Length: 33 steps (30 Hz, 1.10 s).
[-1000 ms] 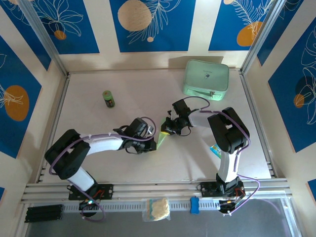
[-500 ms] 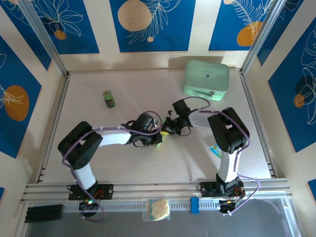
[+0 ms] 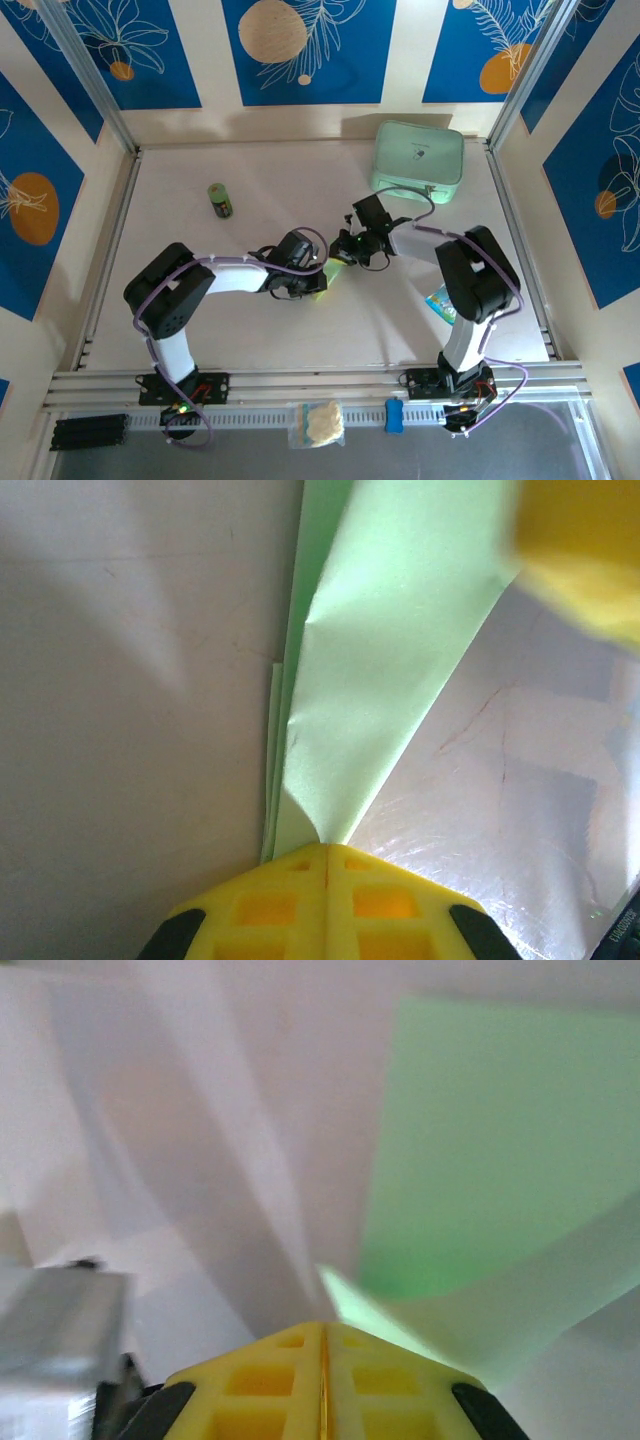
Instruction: Fold a paper plane with a square sheet of paper (pick it up from the middle)
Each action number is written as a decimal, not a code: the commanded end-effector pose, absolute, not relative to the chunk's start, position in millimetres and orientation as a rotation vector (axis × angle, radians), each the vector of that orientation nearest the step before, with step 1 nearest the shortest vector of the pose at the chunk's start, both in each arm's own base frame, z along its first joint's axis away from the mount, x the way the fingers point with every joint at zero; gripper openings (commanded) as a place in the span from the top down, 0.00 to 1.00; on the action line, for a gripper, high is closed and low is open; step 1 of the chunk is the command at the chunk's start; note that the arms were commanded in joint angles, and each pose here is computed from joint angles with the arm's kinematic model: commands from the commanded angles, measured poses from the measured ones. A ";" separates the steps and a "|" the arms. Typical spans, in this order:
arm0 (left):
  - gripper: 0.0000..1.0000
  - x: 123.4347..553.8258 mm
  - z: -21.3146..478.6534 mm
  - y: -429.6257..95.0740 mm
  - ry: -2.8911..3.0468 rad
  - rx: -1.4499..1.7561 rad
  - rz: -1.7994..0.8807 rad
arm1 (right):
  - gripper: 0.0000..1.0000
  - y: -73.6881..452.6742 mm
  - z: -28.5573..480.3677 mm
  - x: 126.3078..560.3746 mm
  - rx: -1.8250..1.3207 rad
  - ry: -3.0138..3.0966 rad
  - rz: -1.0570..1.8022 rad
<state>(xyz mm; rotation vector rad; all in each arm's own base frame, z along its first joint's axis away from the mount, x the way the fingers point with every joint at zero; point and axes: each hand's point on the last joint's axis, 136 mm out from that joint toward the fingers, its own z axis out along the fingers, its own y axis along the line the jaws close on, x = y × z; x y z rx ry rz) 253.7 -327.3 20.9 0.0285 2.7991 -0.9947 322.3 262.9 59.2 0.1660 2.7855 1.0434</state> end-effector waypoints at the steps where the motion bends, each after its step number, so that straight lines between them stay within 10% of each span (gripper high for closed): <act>1: 1.00 238.5 -7.4 -303.8 2.922 -0.032 -0.864 | 0.90 251.5 64.9 319.0 0.141 2.761 0.968; 33: 0.99 249.8 34.0 -333.1 2.820 0.084 -1.082 | 0.92 246.3 -6.8 316.6 0.179 3.009 0.726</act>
